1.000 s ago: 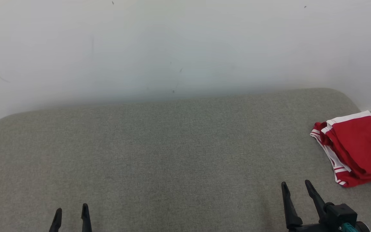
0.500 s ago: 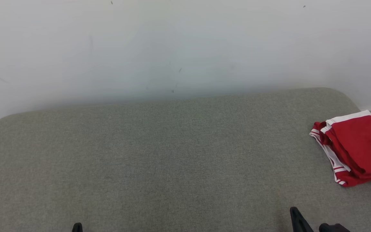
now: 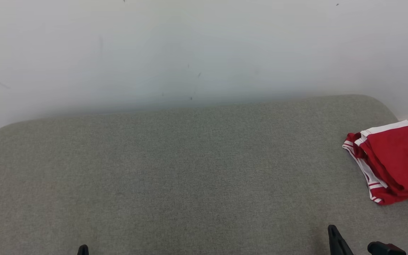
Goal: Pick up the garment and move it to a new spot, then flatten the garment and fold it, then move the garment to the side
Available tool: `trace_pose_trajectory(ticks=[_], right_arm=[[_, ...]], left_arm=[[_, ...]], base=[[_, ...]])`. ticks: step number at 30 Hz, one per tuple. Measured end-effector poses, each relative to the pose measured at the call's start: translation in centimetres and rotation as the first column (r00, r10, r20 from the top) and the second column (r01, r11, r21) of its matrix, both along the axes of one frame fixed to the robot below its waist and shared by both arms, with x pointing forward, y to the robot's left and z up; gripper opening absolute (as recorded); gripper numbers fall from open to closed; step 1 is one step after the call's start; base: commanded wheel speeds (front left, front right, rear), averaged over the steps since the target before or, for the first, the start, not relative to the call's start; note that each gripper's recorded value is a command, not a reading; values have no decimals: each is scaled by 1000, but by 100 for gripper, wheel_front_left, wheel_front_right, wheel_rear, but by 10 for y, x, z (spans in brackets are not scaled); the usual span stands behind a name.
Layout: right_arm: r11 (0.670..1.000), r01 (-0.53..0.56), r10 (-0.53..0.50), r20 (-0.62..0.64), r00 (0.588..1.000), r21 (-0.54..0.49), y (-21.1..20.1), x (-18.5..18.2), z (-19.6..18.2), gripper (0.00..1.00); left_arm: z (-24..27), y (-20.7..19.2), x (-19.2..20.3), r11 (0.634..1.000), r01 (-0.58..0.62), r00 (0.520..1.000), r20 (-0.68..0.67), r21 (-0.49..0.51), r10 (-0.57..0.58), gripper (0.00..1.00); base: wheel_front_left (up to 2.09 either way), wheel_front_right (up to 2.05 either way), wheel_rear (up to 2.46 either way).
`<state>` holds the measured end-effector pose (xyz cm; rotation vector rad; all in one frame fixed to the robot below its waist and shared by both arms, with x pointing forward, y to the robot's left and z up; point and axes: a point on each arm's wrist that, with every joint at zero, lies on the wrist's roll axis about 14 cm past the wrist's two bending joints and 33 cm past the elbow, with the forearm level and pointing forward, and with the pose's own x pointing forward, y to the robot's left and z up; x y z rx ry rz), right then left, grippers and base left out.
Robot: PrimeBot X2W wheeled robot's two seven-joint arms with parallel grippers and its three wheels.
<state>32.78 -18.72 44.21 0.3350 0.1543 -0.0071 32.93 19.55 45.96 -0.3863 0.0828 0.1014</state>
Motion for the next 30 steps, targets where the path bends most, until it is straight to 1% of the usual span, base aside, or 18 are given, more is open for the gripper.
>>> trace_pose_trajectory(ticks=[6, 12, 20, 30], right_arm=[[994, 34, -34, 2, 999, 100, -4, 5, 4, 0], [976, 63, -65, 3, 998, 209, -7, 10, 9, 0], [942, 88, -93, -1, 996, 323, -10, 15, 14, 0], [888, 106, -118, 0, 993, 447, -12, 22, 21, 0]], left_arm=[[2, 1, 5, 995, -14, 1000, -1, -99, 14, 0], [4, 2, 10, 978, -26, 1000, -2, -208, 27, 0], [6, 3, 15, 946, -37, 999, -2, -322, 39, 0], [9, 3, 22, 896, -40, 999, 0, -443, 45, 0]], base=[[0, 0, 0], [0, 0, 0], [0, 0, 0], [0, 0, 0]])
